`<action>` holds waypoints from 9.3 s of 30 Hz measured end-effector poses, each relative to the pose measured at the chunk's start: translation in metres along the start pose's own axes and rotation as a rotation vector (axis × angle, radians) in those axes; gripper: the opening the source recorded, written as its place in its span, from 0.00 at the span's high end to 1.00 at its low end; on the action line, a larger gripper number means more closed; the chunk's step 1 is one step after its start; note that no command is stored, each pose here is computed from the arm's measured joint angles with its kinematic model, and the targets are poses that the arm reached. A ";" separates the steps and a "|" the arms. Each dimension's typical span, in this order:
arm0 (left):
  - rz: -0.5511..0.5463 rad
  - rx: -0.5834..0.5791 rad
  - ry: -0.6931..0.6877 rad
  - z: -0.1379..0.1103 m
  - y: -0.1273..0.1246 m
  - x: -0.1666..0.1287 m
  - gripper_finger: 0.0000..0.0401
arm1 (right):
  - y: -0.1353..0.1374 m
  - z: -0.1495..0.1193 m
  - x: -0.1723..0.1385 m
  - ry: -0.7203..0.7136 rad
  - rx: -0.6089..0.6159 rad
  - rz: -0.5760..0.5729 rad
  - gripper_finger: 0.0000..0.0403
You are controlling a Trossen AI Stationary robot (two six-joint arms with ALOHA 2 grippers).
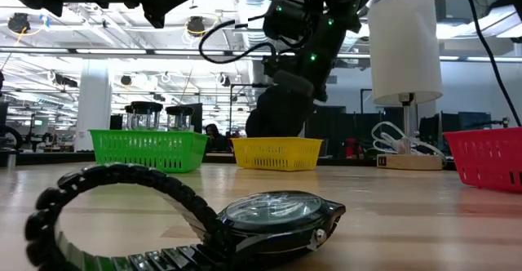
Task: Pick & Place Office items
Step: Put the black watch into the yellow basket
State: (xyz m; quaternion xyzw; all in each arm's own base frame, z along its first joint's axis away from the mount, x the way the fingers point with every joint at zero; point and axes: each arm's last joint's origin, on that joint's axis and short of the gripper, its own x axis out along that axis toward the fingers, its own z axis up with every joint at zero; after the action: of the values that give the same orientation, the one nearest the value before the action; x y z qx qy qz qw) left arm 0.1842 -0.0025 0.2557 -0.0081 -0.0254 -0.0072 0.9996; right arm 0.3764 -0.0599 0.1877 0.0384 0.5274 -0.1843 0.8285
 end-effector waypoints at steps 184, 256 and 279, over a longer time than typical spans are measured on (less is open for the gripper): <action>-0.127 -0.446 0.773 -0.038 -0.219 0.119 0.52 | -0.006 -0.092 -0.137 -1.008 -0.350 -0.167 1.00; -0.043 -0.465 0.730 -0.159 -0.246 0.120 0.32 | 0.065 -0.127 -0.154 -0.972 -0.338 0.348 1.00; -0.051 -0.180 0.735 -0.170 -0.243 0.117 0.53 | 0.065 -0.128 -0.153 -0.957 -0.345 0.345 1.00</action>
State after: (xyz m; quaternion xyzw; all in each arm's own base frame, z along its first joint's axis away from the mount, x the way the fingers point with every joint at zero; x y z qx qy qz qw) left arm 0.3057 -0.2500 0.0958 -0.0919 0.3356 -0.0367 0.9368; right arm 0.2315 0.0740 0.2582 -0.1006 0.0994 0.0472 0.9888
